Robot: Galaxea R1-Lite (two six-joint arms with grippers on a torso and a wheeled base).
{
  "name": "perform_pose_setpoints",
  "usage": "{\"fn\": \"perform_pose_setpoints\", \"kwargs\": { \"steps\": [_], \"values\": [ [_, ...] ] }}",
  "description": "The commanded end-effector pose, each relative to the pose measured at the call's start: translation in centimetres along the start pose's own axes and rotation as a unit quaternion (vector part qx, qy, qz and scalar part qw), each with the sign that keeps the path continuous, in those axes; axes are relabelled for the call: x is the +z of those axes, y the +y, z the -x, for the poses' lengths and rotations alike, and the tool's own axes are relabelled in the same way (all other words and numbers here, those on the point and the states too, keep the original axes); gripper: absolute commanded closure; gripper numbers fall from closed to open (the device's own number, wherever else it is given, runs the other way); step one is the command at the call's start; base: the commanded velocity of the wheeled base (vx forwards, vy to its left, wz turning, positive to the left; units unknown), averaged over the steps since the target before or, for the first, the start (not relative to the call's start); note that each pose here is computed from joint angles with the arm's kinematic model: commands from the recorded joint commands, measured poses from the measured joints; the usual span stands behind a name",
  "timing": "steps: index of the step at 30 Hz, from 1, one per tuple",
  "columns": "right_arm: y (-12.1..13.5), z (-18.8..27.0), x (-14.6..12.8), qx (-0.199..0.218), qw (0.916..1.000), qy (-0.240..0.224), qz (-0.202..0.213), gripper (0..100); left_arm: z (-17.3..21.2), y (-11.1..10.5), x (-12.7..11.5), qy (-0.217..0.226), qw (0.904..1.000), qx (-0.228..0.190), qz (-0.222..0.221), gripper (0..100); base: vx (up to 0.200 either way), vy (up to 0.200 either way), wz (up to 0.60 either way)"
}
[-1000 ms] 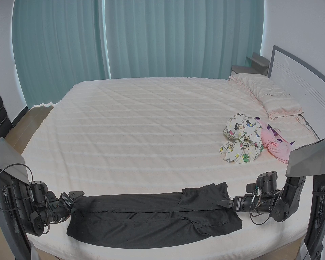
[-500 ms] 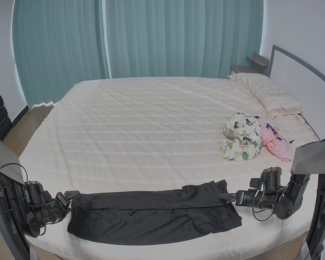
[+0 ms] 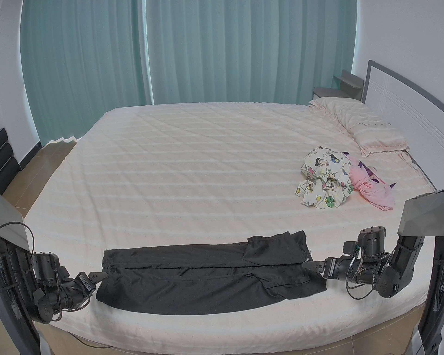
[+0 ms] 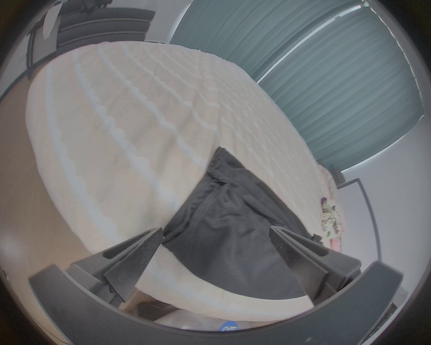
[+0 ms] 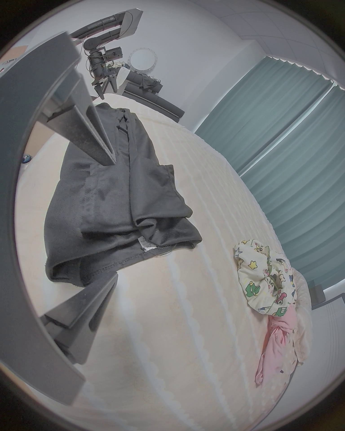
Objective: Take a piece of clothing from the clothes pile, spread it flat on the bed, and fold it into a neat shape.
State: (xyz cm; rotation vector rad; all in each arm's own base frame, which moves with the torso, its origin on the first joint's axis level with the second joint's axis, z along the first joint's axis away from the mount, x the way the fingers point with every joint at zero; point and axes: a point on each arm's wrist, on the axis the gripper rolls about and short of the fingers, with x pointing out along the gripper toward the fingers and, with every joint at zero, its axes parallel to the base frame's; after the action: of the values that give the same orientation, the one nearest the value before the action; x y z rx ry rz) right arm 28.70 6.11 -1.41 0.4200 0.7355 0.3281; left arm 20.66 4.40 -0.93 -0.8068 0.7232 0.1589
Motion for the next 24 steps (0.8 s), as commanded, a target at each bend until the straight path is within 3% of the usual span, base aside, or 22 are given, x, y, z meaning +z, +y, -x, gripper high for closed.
{"fn": "perform_pose_setpoints", "kwargs": {
  "steps": [1,12,19,20,24],
  "values": [
    [0.0,-0.1,-0.1,0.000,1.0000,0.002,0.000,0,0.0,0.7,-0.5,0.004,0.9992,0.039,-0.011,0,0.000,0.000,0.00],
    [-0.2,-0.3,-0.3,-0.002,1.0000,0.006,-0.001,0,-1.3,1.0,-1.9,0.032,0.9966,0.068,-0.036,0,0.000,0.000,0.00],
    [-0.1,-0.3,-0.3,-0.001,1.0000,0.006,0.000,0,-2.6,1.3,-2.6,0.026,0.9940,0.091,-0.055,0,0.000,0.000,0.00],
    [-0.1,-0.3,-0.3,-0.001,1.0000,0.007,0.000,0,-2.9,1.5,-2.7,0.016,0.9926,0.105,-0.058,100,0.000,0.000,0.00],
    [-0.1,-0.3,-0.3,-0.001,1.0000,0.007,0.000,0,-3.1,2.0,-2.9,0.008,0.9884,0.127,-0.082,100,0.000,0.000,0.00]
  ]
}}
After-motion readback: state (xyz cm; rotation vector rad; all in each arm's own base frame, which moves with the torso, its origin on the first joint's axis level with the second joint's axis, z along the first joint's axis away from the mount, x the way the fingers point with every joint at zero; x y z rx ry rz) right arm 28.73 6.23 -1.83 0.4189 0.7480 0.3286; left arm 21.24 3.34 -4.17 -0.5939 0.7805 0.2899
